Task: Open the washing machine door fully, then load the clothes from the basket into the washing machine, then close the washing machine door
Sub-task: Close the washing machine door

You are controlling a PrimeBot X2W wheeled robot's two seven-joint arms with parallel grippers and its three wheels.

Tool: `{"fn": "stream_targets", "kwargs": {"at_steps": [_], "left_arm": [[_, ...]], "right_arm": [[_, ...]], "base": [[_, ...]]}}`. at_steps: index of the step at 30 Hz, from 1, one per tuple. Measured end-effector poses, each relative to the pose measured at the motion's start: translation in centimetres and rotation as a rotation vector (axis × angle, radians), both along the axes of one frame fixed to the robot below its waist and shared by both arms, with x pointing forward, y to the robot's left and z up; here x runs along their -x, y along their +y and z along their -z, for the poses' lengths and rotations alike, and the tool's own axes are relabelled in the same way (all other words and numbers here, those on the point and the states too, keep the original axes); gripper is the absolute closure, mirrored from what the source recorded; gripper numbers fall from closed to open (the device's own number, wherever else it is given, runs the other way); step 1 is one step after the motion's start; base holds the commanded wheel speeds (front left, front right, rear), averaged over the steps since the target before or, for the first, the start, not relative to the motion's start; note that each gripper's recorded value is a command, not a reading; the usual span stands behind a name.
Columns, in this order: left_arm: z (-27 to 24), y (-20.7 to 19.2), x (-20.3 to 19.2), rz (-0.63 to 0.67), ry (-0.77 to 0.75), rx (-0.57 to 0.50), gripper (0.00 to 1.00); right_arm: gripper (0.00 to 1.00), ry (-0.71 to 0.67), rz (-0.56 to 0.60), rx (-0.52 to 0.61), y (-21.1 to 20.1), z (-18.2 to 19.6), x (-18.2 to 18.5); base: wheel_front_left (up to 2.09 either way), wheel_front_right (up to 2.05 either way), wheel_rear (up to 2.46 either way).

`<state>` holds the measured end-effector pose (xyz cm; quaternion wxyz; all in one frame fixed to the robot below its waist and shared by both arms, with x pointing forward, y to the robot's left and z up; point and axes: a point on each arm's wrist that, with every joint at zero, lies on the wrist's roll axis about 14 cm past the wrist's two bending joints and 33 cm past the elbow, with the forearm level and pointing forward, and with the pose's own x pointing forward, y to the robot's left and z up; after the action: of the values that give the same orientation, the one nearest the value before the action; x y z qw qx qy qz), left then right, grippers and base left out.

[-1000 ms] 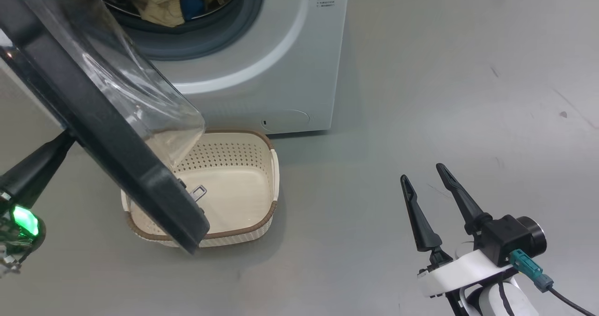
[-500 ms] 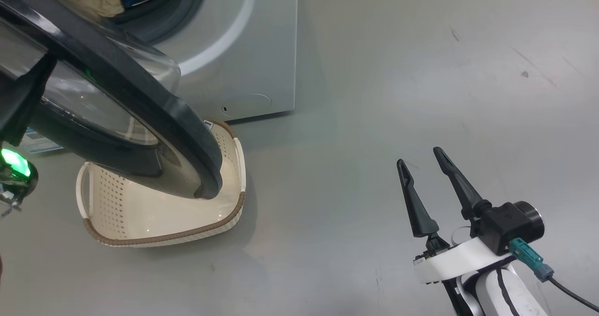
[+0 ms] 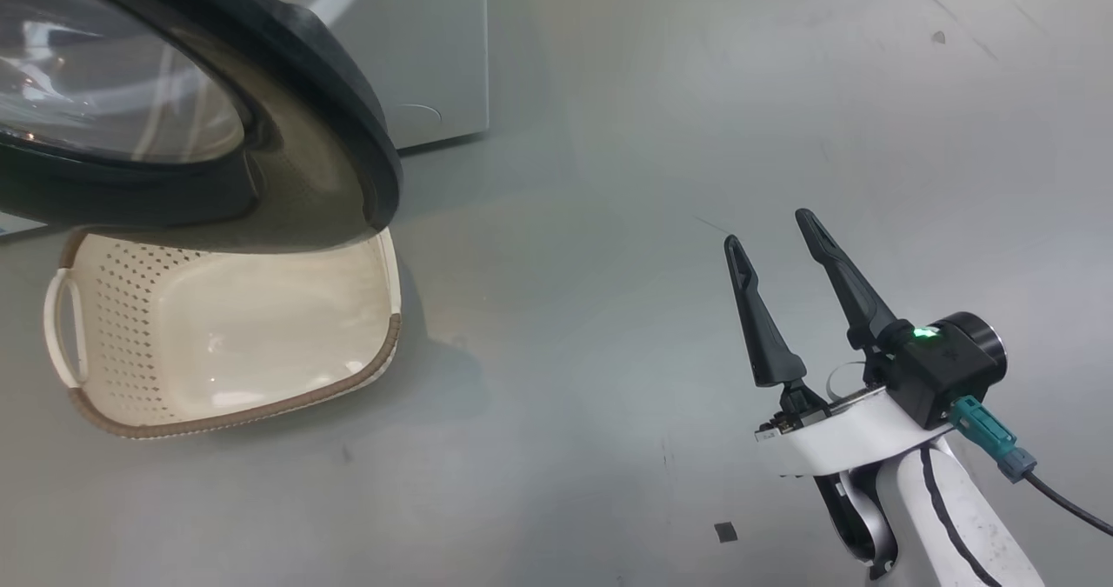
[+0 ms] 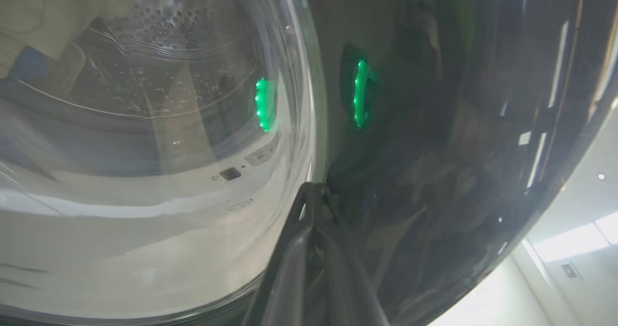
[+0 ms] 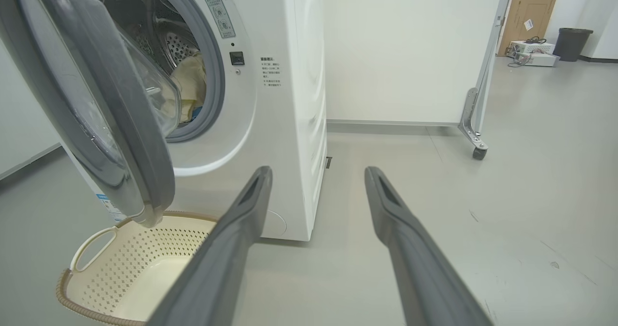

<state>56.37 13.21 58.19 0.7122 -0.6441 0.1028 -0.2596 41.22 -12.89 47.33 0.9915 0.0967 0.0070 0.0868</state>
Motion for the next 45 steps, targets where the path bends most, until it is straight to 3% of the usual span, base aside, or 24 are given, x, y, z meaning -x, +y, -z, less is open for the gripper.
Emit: {"fn": "stream_targets", "kwargs": {"at_steps": [19,29,39,45], "left_arm": [[5.6,-2.7,-8.0,-0.100,0.036,-0.035,1.00],[7.2,-5.3,-7.8,-0.045,0.068,-0.018,1.00],[7.6,-3.2,-7.0,-0.079,0.086,-0.040,1.00],[8.0,-0.1,-6.0,-0.174,0.106,-0.028,1.00]], "right_arm": [[0.00,0.055,0.083,0.043,-3.2,2.5,-1.8],[0.00,0.062,0.104,0.048,-3.9,3.0,-2.2],[0.00,0.050,0.082,0.033,-3.1,3.0,-3.1],[0.00,0.045,0.062,0.027,-2.4,3.0,-3.4]], "base": [[0.00,0.00,0.00],[0.00,0.00,0.00],[0.00,0.00,0.00],[0.00,0.00,0.00]]}}
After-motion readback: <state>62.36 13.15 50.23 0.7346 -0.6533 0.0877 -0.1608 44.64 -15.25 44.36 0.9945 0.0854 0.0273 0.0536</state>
